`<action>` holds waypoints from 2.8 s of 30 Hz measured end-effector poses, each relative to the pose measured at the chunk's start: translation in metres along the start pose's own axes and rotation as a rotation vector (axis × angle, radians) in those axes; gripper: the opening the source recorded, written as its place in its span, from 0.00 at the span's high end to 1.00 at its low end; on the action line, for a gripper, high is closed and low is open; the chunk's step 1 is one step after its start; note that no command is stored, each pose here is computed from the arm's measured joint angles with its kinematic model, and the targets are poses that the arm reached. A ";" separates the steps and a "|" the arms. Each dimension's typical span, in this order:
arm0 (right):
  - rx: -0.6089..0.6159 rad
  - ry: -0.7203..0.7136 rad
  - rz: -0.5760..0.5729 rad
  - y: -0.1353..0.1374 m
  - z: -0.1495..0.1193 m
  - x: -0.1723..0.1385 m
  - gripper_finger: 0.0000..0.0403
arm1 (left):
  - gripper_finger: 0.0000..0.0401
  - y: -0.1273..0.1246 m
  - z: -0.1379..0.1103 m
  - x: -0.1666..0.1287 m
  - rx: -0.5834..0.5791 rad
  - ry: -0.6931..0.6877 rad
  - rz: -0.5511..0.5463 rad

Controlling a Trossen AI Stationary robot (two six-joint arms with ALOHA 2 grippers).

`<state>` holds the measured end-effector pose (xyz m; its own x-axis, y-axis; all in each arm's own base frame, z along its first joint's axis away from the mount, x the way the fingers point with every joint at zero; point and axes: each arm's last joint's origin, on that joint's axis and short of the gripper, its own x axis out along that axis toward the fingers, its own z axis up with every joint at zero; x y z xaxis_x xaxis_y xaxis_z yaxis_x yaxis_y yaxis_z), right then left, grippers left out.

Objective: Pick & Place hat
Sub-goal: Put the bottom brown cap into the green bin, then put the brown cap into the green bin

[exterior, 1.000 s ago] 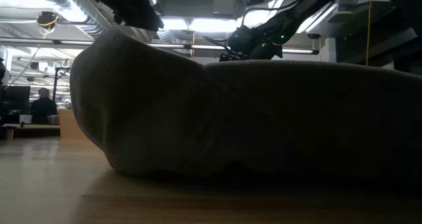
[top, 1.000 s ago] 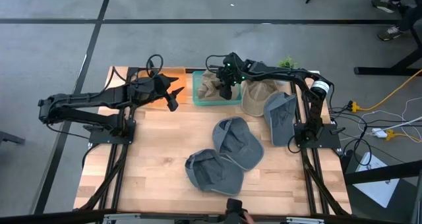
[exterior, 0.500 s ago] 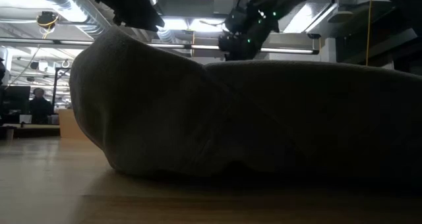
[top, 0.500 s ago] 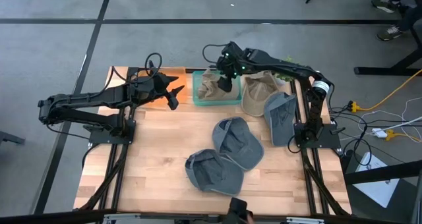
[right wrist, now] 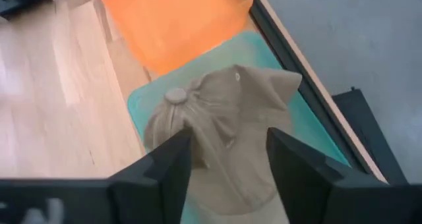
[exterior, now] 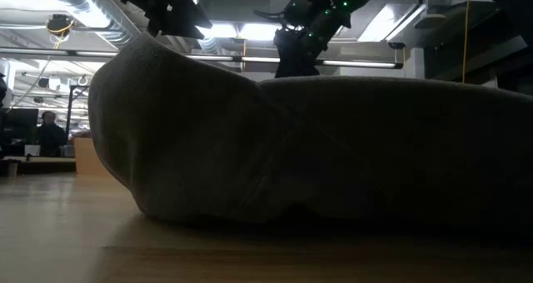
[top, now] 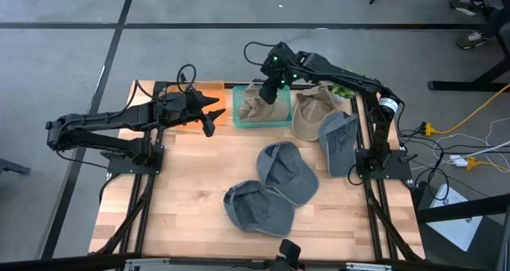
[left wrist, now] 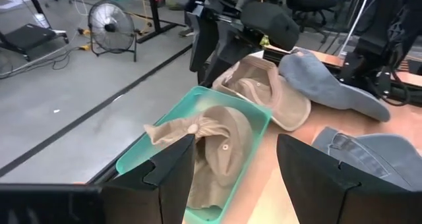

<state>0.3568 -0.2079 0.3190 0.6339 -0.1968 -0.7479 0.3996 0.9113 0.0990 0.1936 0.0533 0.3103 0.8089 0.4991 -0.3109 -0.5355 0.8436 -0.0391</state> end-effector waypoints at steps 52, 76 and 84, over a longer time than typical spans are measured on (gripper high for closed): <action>-0.111 0.037 0.030 0.057 0.006 -0.026 0.95 | 0.48 0.001 -0.005 0.000 0.070 0.052 0.007; -0.105 0.504 0.030 0.057 -0.050 -0.087 0.46 | 0.48 0.001 -0.008 0.000 -0.026 0.089 -0.007; -0.050 0.742 0.017 0.057 -0.098 -0.045 0.44 | 0.48 0.001 -0.014 -0.001 -0.008 0.146 -0.022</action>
<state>0.2857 -0.1115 0.2937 0.0185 0.0976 -0.9951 0.3519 0.9309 0.0978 0.1889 0.0509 0.2974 0.7770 0.4456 -0.4447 -0.5202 0.8523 -0.0548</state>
